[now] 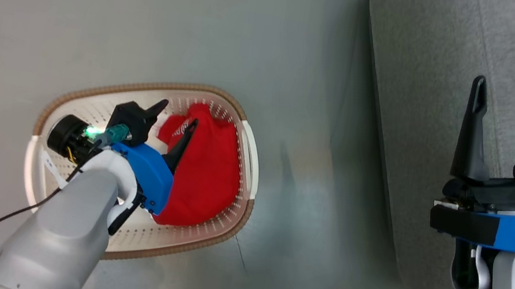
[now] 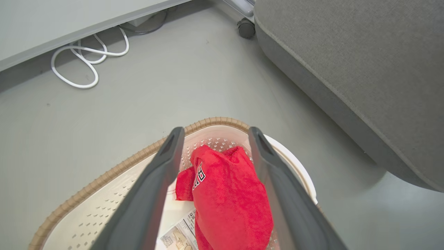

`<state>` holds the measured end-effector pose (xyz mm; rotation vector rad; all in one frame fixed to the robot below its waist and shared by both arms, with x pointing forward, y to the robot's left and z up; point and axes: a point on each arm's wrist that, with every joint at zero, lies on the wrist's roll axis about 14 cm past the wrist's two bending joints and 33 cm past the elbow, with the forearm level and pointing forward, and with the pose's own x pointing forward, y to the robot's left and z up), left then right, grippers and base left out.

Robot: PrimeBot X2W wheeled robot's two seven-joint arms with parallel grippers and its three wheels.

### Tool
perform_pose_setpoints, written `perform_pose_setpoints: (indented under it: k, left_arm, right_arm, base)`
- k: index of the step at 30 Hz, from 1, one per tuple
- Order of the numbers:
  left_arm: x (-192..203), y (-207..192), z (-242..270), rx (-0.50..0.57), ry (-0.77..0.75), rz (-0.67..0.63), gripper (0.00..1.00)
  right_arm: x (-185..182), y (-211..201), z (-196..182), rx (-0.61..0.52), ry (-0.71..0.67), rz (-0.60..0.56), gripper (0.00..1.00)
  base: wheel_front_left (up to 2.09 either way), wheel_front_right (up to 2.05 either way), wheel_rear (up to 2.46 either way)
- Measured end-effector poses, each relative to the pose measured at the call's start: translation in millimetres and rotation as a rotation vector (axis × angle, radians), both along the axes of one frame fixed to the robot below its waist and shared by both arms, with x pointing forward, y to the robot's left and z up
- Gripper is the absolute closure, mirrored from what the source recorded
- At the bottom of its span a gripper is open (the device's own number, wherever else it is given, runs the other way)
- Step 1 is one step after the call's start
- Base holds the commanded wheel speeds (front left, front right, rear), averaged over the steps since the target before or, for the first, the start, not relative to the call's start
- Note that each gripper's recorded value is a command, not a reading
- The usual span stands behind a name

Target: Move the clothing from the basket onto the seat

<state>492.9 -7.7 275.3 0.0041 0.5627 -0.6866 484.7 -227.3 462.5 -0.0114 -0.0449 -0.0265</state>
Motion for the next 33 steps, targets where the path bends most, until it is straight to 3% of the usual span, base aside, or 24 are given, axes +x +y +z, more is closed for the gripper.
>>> perform_pose_setpoints:
  k: [20,33]
  left_arm:
    - [-39,13,-153,0.174,0.381,-0.103,0.00]
    - [-62,13,-194,0.166,0.521,-0.082,0.00]
  right_arm:
    - [29,-4,-87,-0.036,0.144,0.003,0.00]
    - [29,0,-127,-0.034,0.218,0.018,0.00]
  base:
    - [0.00,0.00,0.00]
    - [0.00,0.00,0.00]
